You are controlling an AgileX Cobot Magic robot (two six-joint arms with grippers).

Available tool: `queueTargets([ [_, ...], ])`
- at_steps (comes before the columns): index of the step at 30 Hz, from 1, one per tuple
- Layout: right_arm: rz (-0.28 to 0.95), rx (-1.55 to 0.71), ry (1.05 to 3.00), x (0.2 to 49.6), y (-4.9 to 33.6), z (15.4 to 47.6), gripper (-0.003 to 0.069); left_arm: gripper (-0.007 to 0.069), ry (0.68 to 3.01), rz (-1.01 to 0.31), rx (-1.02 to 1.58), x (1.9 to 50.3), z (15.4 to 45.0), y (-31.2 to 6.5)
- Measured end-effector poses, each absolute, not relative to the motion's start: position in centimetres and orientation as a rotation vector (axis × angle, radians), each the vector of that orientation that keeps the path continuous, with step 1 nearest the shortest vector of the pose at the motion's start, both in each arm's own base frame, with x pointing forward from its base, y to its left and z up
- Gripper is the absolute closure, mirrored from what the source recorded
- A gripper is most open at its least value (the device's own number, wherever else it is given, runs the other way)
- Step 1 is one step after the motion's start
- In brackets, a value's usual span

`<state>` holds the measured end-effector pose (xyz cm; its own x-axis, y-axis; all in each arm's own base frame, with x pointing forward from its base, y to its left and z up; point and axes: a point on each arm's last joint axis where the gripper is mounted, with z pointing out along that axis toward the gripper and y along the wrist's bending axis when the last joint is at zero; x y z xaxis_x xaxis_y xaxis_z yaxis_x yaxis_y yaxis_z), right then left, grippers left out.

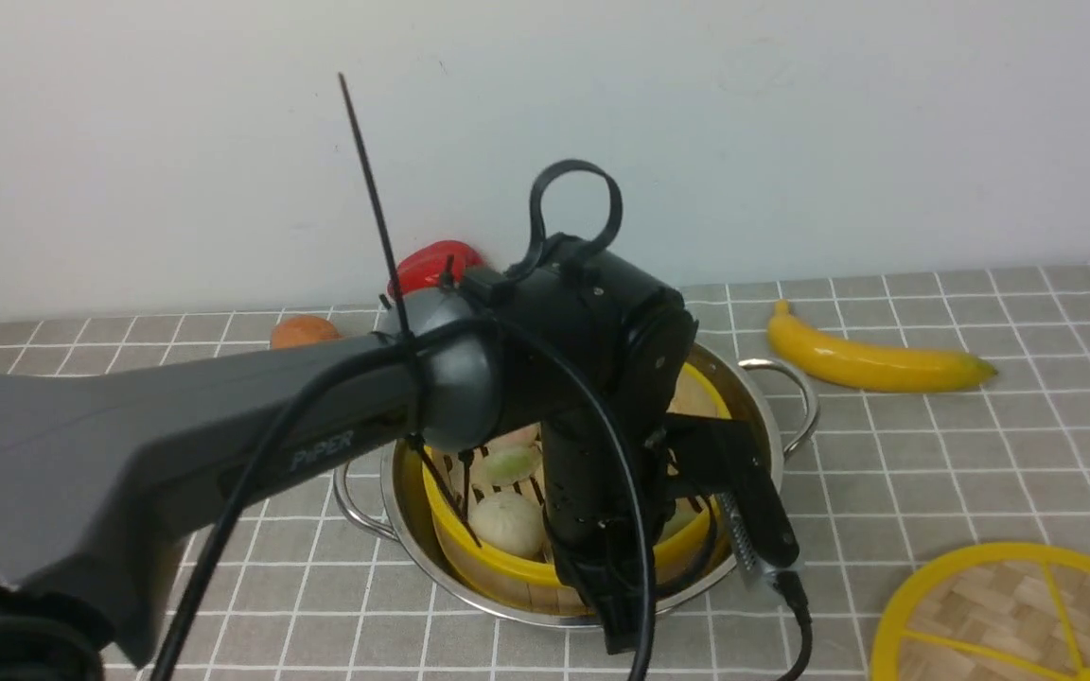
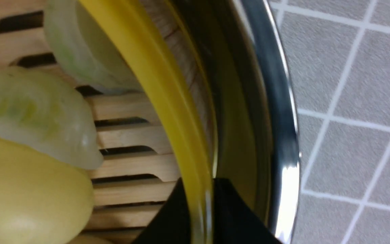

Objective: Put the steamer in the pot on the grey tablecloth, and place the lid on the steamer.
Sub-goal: 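Place the bamboo steamer basket with dumplings into the steel pot with the left gripper, then move the gripper down to the bamboo steamer lid and grasp its center knob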

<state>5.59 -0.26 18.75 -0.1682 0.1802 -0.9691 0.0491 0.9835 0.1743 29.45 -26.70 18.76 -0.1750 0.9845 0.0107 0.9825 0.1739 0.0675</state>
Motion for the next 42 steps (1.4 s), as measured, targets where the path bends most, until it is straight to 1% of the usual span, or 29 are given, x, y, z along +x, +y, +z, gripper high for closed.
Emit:
queueTargets([
  [8,0.117,0.171,1.739,5.6,-0.3,18.8,0.0414,0.0575,2.414,0.112,1.962,29.4,18.6,-26.7],
  [11,0.117,0.171,1.739,5.6,-0.3,18.8,0.0414,0.0558,2.455,0.114,1.934,29.3,18.7,-26.6],
  [12,0.117,0.171,1.739,5.6,-0.3,18.8,0.0414,0.0539,2.475,0.117,1.929,29.3,18.7,-26.5],
  [13,0.117,0.171,1.739,5.6,-0.3,18.8,0.0414,0.0479,2.51,0.124,1.925,29.1,18.7,-26.3],
  [14,0.117,0.171,1.739,5.6,-0.3,18.8,0.0414,0.0441,2.523,0.126,1.924,29.0,18.7,-26.3],
  [15,0.117,0.171,1.739,5.6,-0.3,18.8,0.0414,0.0421,2.527,0.127,1.926,29.0,18.7,-26.2],
  [16,0.117,0.171,1.739,5.6,-0.3,18.8,0.0414,0.0333,2.523,0.145,1.925,29.1,18.7,-26.2],
  [18,0.117,0.171,1.739,5.6,-0.3,18.8,0.0414,0.0238,2.523,0.158,1.917,29.2,18.7,-26.1],
  [19,0.117,0.171,1.739,5.6,-0.3,18.8,0.0414,0.0158,2.529,0.163,1.905,29.3,18.8,-26.1],
  [21,0.117,0.171,1.739,5.6,-0.3,18.8,0.0414,0.0105,2.536,0.166,1.89,29.3,18.8,-26.1],
  [22,0.117,0.171,1.739,5.6,-0.3,18.8,0.0414,0.0022,2.54,0.165,1.874,29.4,19.0,-26.2],
  [24,0.117,0.171,1.739,5.6,-0.3,18.8,0.0414,-0.0031,2.54,0.157,1.854,29.6,19.5,-26.4],
  [26,0.117,0.171,1.739,5.6,-0.3,18.8,0.0414,-0.0046,2.538,0.147,1.844,29.7,19.8,-26.5],
  [29,0.117,0.171,1.739,5.6,-0.3,18.8,0.0414,-0.0055,2.498,0.125,1.802,30.4,21.6,-27.2],
  [30,0.117,0.171,1.739,5.6,-0.3,18.8,0.0414,-0.0034,2.449,0.105,1.761,31.0,23.1,-27.8],
  [31,0.117,0.171,1.739,5.6,-0.3,18.8,0.0414,-0.0034,2.447,0.11,1.76,31.0,23.3,-27.9],
  [33,0.117,0.171,1.739,5.6,-0.3,18.8,0.0414,0.0018,2.382,0.113,1.688,31.9,25.8,-28.4],
  [35,0.117,0.171,1.739,5.6,-0.3,18.8,0.0414,0.0036,2.35,0.117,1.657,32.1,27.1,-28.6],
  [36,0.117,0.171,1.739,5.6,-0.3,18.8,0.0414,0.008,2.308,0.13,1.606,32.4,28.9,-28.6],
  [37,0.117,0.171,1.739,5.6,-0.3,18.8,0.0414,0.0085,2.302,0.137,1.594,32.5,29.3,-28.5],
  [38,0.117,0.171,1.739,5.6,-0.3,18.8,0.0414,0.0112,2.284,0.15,1.558,32.6,30.4,-28.4],
  [39,0.117,0.171,1.739,5.6,-0.3,18.8,0.0414,0.0166,2.236,0.182,1.443,32.7,33.5,-28.0],
  [40,0.117,0.171,1.739,5.6,-0.3,18.8,0.0414,0.0172,2.234,0.19,1.421,32.7,33.8,-27.9],
  [41,0.117,0.171,1.739,5.6,-0.3,18.8,0.0414,0.0207,2.212,0.203,1.347,32.7,35.6,-27.5],
  [42,0.117,0.171,1.739,5.6,-0.3,18.8,0.0414,0.0267,2.173,0.205,1.223,32.4,38.5,-26.8],
])
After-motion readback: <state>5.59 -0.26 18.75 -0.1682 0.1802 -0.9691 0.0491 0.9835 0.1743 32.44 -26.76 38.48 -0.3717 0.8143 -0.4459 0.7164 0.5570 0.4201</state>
